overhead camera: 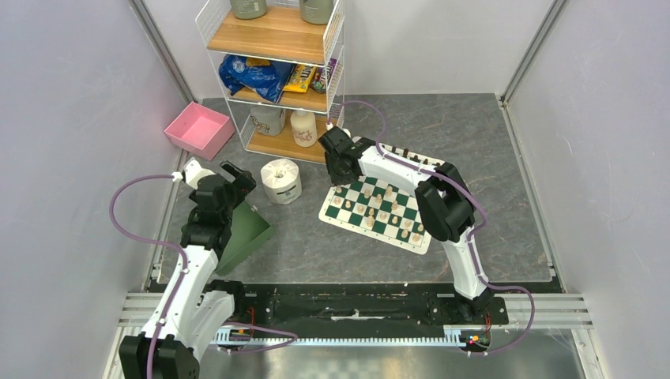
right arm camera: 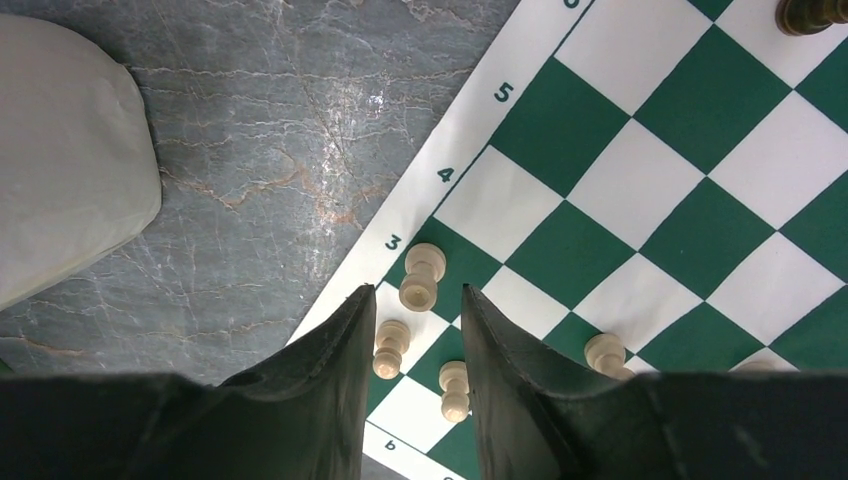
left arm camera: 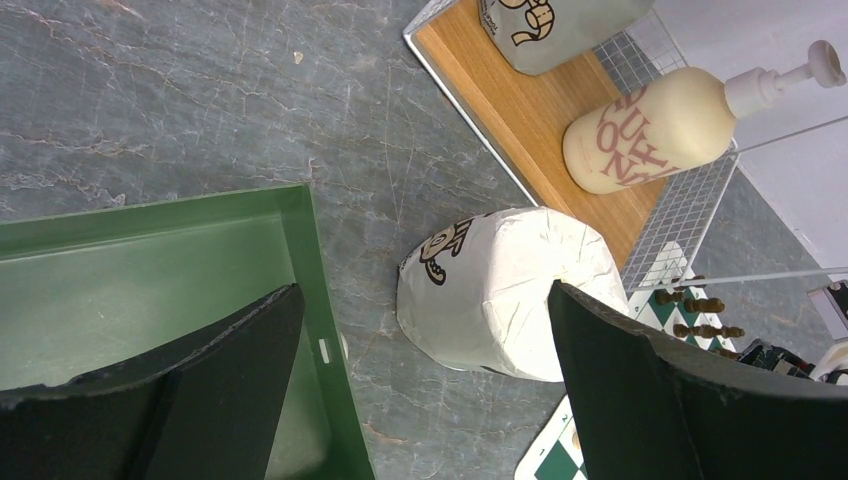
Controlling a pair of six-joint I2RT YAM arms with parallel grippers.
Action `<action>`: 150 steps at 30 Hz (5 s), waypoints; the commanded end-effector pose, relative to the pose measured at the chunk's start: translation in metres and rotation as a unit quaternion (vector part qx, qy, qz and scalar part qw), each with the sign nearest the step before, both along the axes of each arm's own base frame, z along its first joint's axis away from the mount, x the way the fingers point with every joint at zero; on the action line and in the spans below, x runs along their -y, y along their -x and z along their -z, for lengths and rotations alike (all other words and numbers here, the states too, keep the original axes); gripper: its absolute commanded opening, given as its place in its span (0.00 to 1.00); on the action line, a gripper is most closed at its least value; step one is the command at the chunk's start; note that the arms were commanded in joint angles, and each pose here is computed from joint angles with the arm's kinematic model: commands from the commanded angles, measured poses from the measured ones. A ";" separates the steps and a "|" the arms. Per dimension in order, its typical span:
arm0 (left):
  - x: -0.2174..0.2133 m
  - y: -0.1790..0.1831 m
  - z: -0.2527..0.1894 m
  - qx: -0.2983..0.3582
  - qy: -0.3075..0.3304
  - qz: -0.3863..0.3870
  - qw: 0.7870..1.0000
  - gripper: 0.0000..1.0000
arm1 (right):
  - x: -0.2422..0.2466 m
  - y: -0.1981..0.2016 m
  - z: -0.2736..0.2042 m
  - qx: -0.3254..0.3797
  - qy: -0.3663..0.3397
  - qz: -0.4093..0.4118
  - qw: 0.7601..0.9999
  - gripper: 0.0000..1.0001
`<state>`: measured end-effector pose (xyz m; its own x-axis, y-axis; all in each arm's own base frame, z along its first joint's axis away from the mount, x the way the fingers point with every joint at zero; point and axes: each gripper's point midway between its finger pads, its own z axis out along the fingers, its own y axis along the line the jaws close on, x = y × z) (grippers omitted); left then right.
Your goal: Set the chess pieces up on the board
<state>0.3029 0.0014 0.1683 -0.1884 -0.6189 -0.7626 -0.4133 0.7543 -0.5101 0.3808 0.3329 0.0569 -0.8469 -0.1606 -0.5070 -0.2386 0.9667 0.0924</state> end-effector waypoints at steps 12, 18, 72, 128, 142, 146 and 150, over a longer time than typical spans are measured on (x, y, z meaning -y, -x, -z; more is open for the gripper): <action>-0.008 0.000 -0.007 0.012 -0.019 -0.012 1.000 1.00 | -0.007 -0.017 -0.049 0.092 -0.067 0.011 0.993 0.49; -0.009 0.000 -0.009 0.014 -0.019 -0.013 1.000 1.00 | -0.003 -0.016 -0.073 0.136 -0.101 0.016 0.985 0.49; -0.008 -0.003 -0.001 0.005 -0.017 -0.011 1.000 1.00 | -0.012 -0.014 -0.012 0.138 -0.104 0.037 0.984 0.42; -0.006 -0.006 0.001 0.004 -0.014 -0.009 1.000 1.00 | -0.013 -0.009 0.001 0.125 -0.068 0.034 0.989 0.29; -0.003 -0.007 -0.006 0.012 -0.007 -0.004 1.000 1.00 | -0.004 -0.005 -0.067 0.186 -0.074 0.021 0.980 0.22; -0.003 -0.006 -0.006 0.014 -0.004 -0.003 1.000 1.00 | -0.005 0.007 -0.076 0.187 -0.080 0.010 0.979 0.22; -0.003 -0.004 -0.007 0.016 -0.004 -0.004 1.000 1.00 | -0.011 0.025 -0.072 0.177 -0.081 -0.003 0.981 0.22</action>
<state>0.3030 0.0011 0.1579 -0.2117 -0.6166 -0.7582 -0.4266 0.7563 -0.4960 0.3724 0.3410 0.1229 -0.6240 -0.0378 -0.7805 -0.2675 0.9488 0.1678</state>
